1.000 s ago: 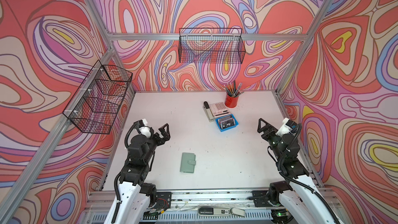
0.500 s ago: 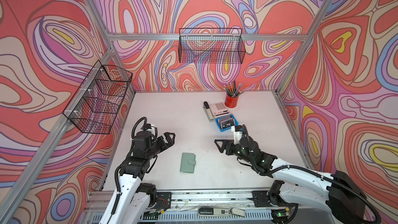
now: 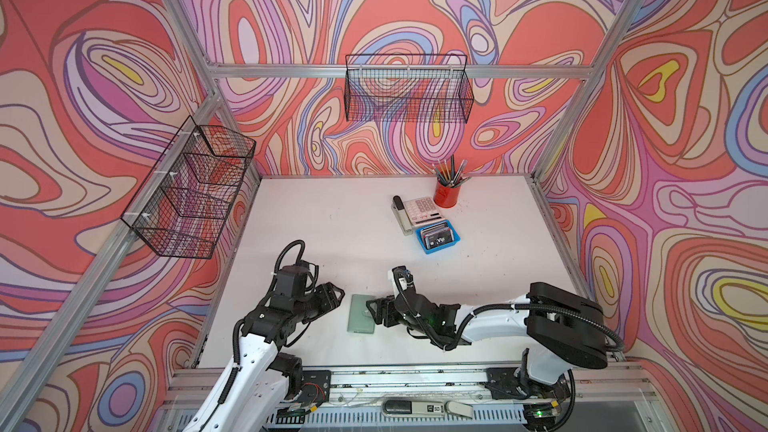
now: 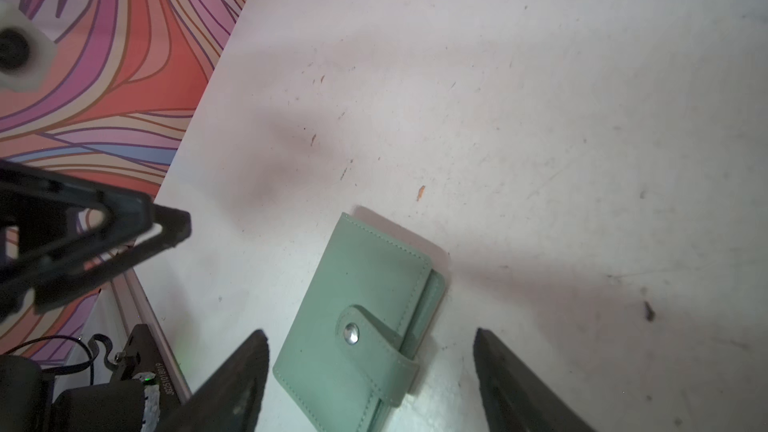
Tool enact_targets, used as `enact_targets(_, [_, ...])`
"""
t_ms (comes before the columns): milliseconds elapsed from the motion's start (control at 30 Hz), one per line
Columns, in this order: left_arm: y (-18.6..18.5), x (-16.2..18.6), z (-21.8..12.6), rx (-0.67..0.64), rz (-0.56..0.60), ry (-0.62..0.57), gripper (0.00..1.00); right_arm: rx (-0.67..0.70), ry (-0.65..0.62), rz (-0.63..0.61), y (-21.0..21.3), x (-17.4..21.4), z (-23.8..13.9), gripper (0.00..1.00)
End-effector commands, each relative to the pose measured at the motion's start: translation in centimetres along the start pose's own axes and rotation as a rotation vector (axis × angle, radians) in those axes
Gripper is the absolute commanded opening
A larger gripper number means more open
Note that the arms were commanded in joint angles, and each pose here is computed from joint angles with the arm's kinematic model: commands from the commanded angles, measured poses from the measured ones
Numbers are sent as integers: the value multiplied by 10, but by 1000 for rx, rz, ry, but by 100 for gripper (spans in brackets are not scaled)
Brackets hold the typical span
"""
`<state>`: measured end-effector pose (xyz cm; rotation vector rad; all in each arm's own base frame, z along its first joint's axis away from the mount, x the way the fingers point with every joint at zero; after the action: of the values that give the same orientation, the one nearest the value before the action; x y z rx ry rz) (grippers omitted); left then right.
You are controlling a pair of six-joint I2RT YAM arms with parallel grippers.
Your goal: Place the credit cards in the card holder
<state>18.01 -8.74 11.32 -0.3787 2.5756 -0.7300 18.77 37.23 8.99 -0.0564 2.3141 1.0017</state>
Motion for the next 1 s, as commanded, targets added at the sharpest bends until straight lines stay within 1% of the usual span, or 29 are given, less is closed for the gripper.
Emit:
enact_targets(0, [10,11,9,-19,-42,38,52,0,-24,59,6,-2,10,77])
enact_targets(100, [17,20,18,-19,-56,52,47,-14,-4,75,6,3,13,75])
enact_targets(133, [19,23,20,-18,-56,62,47,8,10,69,-2,11,19,74])
enact_targets(233, [22,30,26,-16,-58,95,43,25,19,73,-6,14,22,74])
enact_targets(433, [17,40,41,37,-38,153,39,44,34,92,-12,19,20,69])
enact_targets(600, [6,46,50,46,15,180,34,70,34,101,-23,21,12,67])
enact_targets(700, [-1,49,53,37,60,180,32,49,29,107,-19,18,2,67])
enact_targets(833, [-10,55,54,29,125,189,30,69,21,117,-32,20,-11,66])
enact_targets(967, [-25,65,61,76,168,209,27,106,-6,141,-46,19,-25,64])
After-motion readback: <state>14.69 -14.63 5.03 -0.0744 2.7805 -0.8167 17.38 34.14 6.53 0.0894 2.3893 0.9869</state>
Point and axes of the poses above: each gripper's point midway between its finger pads, its own z axis out along the fingers, its own y axis along the line the jaws close on, x = y × z, the point moved 3 cm from there along -z, back along the fingers, and after that the axes turned 7 degrees about z, right-handed, at the moved point
